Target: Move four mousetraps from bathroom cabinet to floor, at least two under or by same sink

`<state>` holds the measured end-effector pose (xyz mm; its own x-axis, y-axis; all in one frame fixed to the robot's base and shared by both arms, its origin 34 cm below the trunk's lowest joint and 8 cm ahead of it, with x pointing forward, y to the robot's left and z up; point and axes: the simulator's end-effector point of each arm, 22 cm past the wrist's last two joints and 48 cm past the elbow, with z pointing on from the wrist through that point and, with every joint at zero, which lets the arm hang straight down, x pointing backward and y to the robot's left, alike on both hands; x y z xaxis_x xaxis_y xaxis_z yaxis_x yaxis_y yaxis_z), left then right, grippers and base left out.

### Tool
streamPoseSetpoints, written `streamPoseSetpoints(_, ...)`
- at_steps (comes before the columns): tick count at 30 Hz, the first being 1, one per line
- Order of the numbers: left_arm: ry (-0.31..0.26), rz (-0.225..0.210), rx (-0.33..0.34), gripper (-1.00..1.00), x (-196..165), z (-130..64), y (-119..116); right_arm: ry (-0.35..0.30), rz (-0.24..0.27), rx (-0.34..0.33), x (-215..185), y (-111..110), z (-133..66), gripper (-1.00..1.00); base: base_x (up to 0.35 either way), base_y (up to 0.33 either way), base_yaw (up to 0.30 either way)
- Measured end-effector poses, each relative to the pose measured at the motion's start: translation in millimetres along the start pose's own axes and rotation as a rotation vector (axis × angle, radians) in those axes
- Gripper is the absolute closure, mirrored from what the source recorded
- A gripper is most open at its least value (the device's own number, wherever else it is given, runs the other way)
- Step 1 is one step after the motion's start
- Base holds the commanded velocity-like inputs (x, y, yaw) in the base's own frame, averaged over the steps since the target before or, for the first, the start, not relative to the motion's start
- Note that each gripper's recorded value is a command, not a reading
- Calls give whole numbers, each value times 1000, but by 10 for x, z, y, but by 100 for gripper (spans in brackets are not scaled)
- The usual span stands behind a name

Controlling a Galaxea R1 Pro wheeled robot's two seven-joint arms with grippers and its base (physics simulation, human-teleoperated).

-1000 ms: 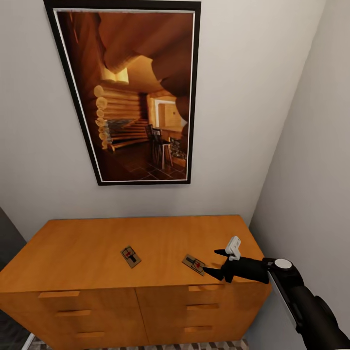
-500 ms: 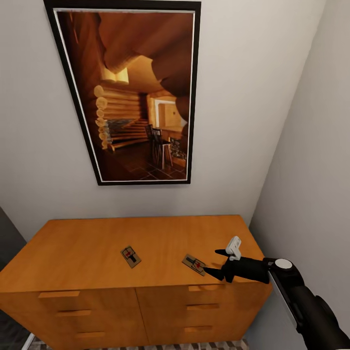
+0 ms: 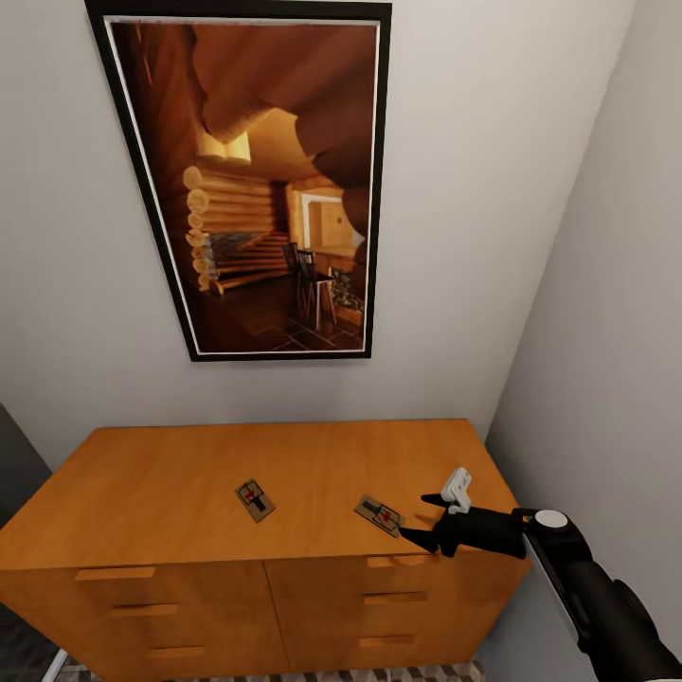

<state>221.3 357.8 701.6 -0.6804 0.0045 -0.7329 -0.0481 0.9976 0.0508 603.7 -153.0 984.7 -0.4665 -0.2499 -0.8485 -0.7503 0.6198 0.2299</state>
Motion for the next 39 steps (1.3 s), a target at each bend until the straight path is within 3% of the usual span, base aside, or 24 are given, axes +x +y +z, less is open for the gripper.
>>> streamPoseSetpoints(13, 0, 0, 0, -100, 1, -1, 0, 3, 2, 10, 12, -27, -5, -100, 0, 0, 0)
streamPoseSetpoints(27, 0, 0, 0, -100, 1, -1, 0, 19, -7, 82, 48, -188, -13, -100, 0, 0, 0)
streamPoseSetpoints(39, 0, 0, 0, -100, 1, -1, 0, 39, -20, 102, 86, -221, -1, -100, 0, 0, 0)
